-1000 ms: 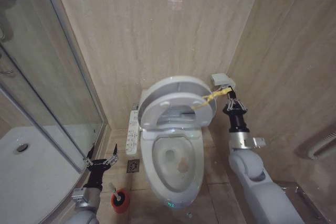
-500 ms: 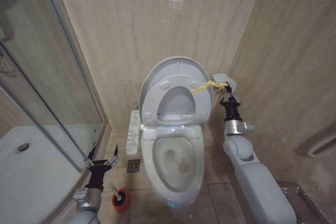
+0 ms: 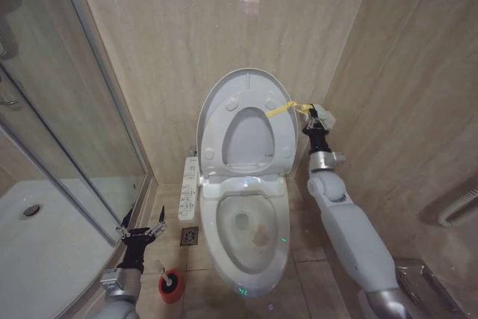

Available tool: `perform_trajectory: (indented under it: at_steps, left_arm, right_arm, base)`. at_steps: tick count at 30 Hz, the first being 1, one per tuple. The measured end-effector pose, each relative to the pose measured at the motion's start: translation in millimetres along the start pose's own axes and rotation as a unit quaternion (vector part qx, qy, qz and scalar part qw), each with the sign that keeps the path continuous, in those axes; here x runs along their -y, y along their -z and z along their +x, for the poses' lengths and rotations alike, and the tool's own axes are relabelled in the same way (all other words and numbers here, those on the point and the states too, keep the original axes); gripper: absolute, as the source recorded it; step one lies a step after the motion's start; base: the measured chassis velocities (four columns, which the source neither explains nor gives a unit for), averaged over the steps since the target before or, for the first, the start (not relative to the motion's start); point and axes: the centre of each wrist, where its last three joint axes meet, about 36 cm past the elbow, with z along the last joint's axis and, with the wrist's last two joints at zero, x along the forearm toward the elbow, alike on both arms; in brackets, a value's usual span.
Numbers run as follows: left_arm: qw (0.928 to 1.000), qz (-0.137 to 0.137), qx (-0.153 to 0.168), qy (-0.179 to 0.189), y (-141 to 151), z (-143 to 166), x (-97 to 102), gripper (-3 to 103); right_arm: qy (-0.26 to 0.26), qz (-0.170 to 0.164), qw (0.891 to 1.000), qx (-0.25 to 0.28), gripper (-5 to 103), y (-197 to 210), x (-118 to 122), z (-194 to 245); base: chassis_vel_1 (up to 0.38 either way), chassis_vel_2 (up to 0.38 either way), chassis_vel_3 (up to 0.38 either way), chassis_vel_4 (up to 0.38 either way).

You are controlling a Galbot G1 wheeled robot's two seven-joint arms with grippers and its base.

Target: Open the toilet lid, clean the toilet bowl with a toilet brush, close the toilet lid, and flush.

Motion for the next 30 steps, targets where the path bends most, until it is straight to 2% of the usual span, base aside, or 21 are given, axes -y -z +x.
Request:
perform_trajectory:
  at_steps: [10,18,30]
  left_arm:
    - [1.0000,0.002,0.004,0.005,0.3,0.3,-2.7,100]
    - [0.9999,0.000,0.006,0.010,1.3,3.7,-6.4,100]
    - [0.9999,0.002,0.010,0.009,4.4,6.5,-3.4,100]
  right_arm:
    - [0.010,-0.010,1.000,-0.012,0,-22.1,-10.5,-29.5]
    - [0.014,-0.005,1.000,-0.019,0,-29.1,-5.0,-33.8]
    - [0.024,0.003,0.999,-0.032,0,-15.1,0.2,-33.5]
  base:
    - [0.000,0.000,0.000,0.000]
    - [0.000,0.000,0.000,0.000]
    - [0.000,0.000,0.000,0.000]
